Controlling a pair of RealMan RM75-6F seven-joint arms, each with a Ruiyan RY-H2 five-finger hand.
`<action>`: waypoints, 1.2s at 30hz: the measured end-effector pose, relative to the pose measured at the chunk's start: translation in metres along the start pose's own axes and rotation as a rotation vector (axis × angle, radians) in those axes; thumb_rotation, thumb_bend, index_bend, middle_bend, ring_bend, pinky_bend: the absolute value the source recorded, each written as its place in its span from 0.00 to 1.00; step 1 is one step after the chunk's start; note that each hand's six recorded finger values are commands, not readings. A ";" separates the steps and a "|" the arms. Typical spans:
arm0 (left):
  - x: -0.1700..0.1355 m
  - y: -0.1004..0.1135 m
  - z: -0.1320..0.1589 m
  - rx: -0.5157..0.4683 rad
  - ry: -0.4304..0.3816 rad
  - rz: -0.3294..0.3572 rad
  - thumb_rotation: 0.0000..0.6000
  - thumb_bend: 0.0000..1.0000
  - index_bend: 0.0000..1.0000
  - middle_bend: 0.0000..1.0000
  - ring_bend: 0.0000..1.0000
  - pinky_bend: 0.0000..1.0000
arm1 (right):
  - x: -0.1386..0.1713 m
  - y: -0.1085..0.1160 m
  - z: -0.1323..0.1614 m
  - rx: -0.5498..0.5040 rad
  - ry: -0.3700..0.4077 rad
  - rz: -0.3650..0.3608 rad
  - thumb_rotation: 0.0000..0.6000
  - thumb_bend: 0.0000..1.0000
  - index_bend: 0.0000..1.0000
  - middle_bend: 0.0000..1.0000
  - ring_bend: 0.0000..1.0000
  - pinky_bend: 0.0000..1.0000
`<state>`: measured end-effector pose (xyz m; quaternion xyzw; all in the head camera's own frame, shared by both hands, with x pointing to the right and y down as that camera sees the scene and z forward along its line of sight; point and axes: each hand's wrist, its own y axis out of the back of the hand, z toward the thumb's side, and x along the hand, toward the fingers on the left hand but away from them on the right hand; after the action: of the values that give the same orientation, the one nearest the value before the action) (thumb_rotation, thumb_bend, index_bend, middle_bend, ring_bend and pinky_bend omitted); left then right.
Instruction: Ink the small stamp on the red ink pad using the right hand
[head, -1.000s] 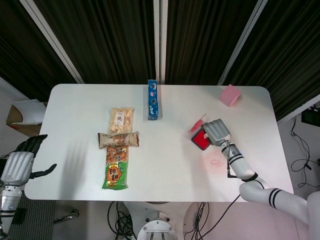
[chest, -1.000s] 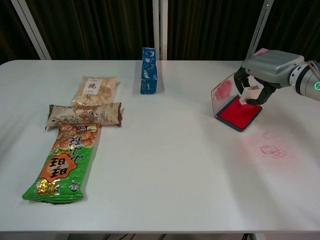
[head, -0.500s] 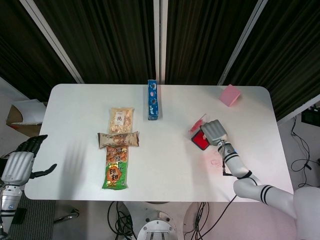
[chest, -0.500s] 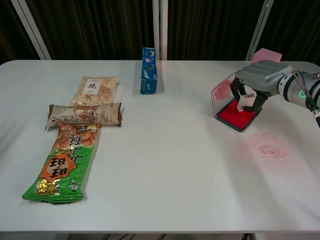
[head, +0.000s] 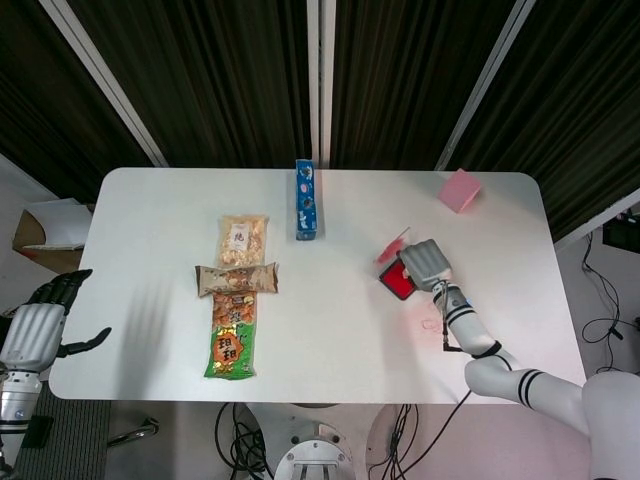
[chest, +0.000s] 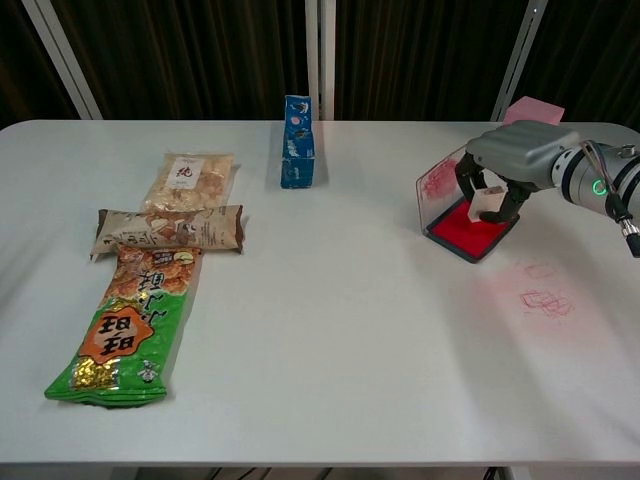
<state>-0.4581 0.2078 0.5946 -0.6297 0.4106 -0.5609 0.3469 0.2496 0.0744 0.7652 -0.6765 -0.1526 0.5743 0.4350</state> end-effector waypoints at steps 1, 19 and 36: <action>0.000 0.000 0.000 -0.001 -0.001 0.000 0.72 0.17 0.11 0.13 0.12 0.21 | 0.002 0.005 -0.001 -0.006 0.002 -0.012 1.00 0.35 0.58 0.54 0.84 1.00; -0.003 0.000 0.006 0.000 -0.014 0.004 0.71 0.17 0.11 0.13 0.12 0.21 | 0.101 -0.016 -0.019 0.018 0.036 0.010 1.00 0.35 0.58 0.53 0.83 1.00; -0.004 0.003 0.005 -0.005 -0.018 0.008 0.72 0.17 0.11 0.13 0.12 0.21 | 0.112 -0.047 -0.013 0.026 0.051 0.051 1.00 0.34 0.54 0.48 0.83 1.00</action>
<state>-0.4534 0.2095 0.5896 -0.6340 0.4114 -0.5526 0.3513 0.3078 0.1748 0.7283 -0.6889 -0.1166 0.5695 0.4330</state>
